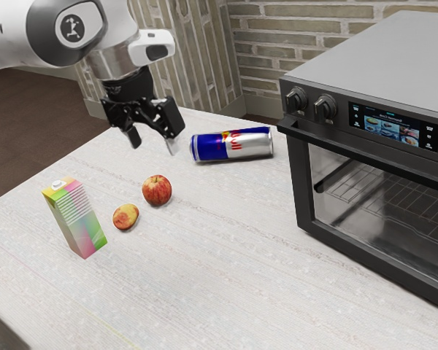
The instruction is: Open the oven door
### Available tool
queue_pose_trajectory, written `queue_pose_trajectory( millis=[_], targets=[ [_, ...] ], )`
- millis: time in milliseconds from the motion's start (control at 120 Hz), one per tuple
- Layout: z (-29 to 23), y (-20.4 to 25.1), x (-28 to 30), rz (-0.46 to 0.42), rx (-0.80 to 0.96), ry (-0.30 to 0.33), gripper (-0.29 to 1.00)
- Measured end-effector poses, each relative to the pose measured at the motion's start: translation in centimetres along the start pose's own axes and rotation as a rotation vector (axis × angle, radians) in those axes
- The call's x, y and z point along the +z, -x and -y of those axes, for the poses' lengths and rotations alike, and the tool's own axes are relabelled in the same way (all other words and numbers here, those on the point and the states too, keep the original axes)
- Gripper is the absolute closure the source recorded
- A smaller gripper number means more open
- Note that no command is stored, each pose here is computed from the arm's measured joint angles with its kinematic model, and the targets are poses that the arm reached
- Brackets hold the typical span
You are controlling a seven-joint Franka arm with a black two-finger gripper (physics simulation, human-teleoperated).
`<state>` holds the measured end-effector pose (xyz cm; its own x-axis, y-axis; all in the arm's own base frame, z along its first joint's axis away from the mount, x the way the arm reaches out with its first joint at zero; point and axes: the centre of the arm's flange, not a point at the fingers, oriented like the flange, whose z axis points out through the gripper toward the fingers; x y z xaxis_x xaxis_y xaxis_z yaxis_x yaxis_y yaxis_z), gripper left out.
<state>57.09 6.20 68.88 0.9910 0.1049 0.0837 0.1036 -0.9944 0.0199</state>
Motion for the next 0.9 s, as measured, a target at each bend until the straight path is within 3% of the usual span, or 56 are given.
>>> queue_pose_trajectory(
  millis=[133,167,200,233,258,333,408,550,658,900],
  targets=[
    [-0.9,0.2,0.0,0.011,0.014,0.006,0.00],
    [-1.0,1.8,-5.0,-0.079,0.025,0.004,0.00],
    [-1.4,5.7,-13.2,-0.237,0.091,0.007,0.00],
    [-2.4,8.9,-17.3,-0.310,0.179,-0.013,0.00],
    [-6.2,10.6,-18.7,-0.329,0.301,-0.028,0.00],
    [-26.9,20.6,-20.1,-0.354,0.912,-0.011,0.00],
    [-32.3,26.2,-19.8,-0.351,1.185,-0.052,0.01],
    [-34.2,26.9,-17.4,-0.303,1.453,-0.060,0.00],
    [-36.0,29.1,-13.6,-0.271,1.603,-0.108,0.00],
    [-40.5,28.0,-10.5,-0.337,1.906,-0.036,0.00]
  ],
)
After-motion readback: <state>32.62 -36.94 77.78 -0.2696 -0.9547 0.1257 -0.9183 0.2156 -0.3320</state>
